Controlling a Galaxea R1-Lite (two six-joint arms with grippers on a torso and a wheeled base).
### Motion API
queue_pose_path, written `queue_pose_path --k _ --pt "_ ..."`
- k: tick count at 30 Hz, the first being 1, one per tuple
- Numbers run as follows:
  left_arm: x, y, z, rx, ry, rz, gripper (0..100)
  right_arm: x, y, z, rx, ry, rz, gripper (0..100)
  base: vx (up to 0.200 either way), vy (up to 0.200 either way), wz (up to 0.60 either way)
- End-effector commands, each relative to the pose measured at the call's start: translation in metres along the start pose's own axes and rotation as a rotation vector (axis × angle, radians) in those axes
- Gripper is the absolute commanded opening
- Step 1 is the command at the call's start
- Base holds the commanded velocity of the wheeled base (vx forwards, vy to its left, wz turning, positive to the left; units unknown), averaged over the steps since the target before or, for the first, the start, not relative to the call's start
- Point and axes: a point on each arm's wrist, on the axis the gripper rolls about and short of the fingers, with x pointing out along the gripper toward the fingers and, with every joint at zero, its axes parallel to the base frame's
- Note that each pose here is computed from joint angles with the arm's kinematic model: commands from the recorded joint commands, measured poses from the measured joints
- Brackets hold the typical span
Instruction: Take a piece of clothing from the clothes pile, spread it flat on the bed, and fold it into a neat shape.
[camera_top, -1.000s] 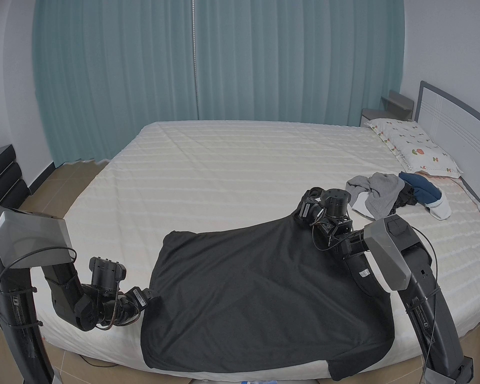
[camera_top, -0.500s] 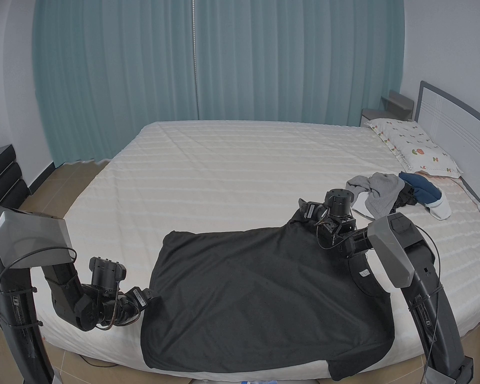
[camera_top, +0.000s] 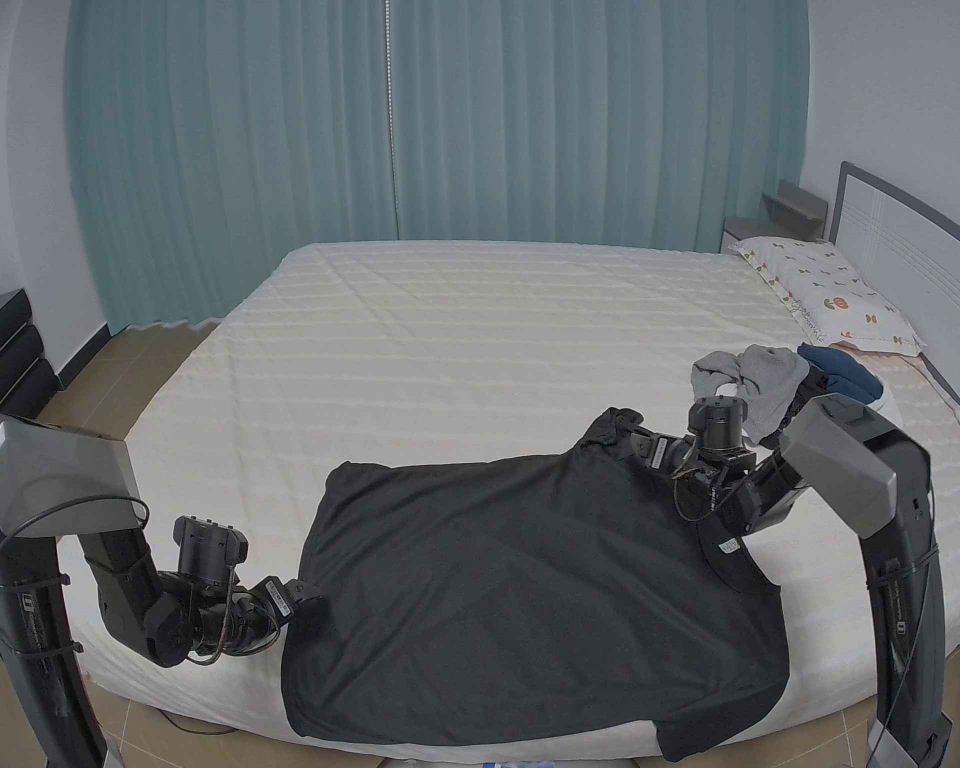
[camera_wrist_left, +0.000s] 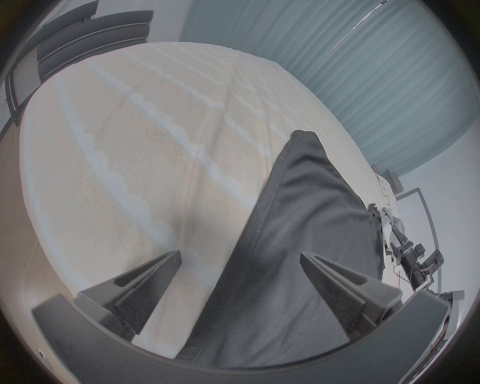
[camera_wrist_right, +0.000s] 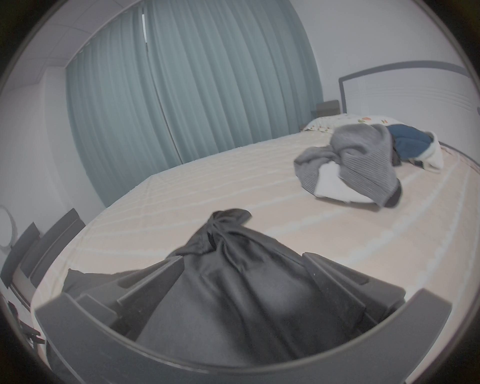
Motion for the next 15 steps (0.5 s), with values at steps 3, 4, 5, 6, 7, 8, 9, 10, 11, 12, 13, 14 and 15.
queue_pose_path --k 3,4,5,6,7,8,9,10,11,12,13,14,15 --pt "-0.02 0.002 -0.007 0.01 0.027 -0.073 100 -0.106 -0.032 0.026 0.182 0.007 0.018 100 0.0 0.0 0.0" --pt "-0.02 0.002 -0.007 0.01 0.029 -0.073 100 -0.114 -0.034 0.024 0.2 0.018 0.024 100 0.0 0.0 0.0" --pt "-0.02 0.002 -0.008 0.011 0.031 -0.073 100 -0.128 -0.037 0.018 0.23 0.038 0.037 100 0.0 0.0 0.0" --pt "-0.02 0.003 -0.009 0.012 0.035 -0.068 100 -0.137 -0.039 0.015 0.248 0.049 0.045 100 0.0 0.0 0.0" --pt "-0.021 0.003 -0.009 0.012 0.037 -0.067 100 -0.138 -0.039 0.015 0.251 0.05 0.048 100 0.0 0.0 0.0" --pt "-0.022 0.005 -0.012 0.019 0.05 -0.061 100 -0.158 -0.043 0.005 0.292 0.081 0.06 100 0.0 0.0 0.0" --pt "-0.022 0.005 -0.013 0.021 0.053 -0.062 100 -0.163 -0.045 0.002 0.302 0.092 0.063 100 0.0 0.0 0.0" --pt "-0.022 0.005 -0.015 0.025 0.06 -0.061 100 -0.173 -0.046 -0.004 0.322 0.11 0.07 100 0.0 0.0 0.0" --pt "-0.022 0.004 -0.016 0.028 0.06 -0.061 100 -0.179 -0.048 -0.01 0.334 0.127 0.075 100 -0.2 0.0 0.0" --pt "-0.023 0.004 -0.017 0.03 0.064 -0.06 100 -0.185 -0.049 -0.014 0.349 0.137 0.078 100 -0.2 0.0 0.0" --pt "-0.024 0.005 -0.019 0.034 0.073 -0.059 100 -0.192 -0.052 -0.02 0.369 0.15 0.082 100 -0.2 0.0 0.0" --pt "-0.024 0.005 -0.021 0.039 0.075 -0.058 100 -0.196 -0.054 -0.024 0.389 0.16 0.085 100 -0.2 0.0 0.0" --pt "-0.024 0.004 -0.021 0.04 0.076 -0.059 100 -0.197 -0.055 -0.025 0.395 0.164 0.088 100 -0.2 0.0 0.0"
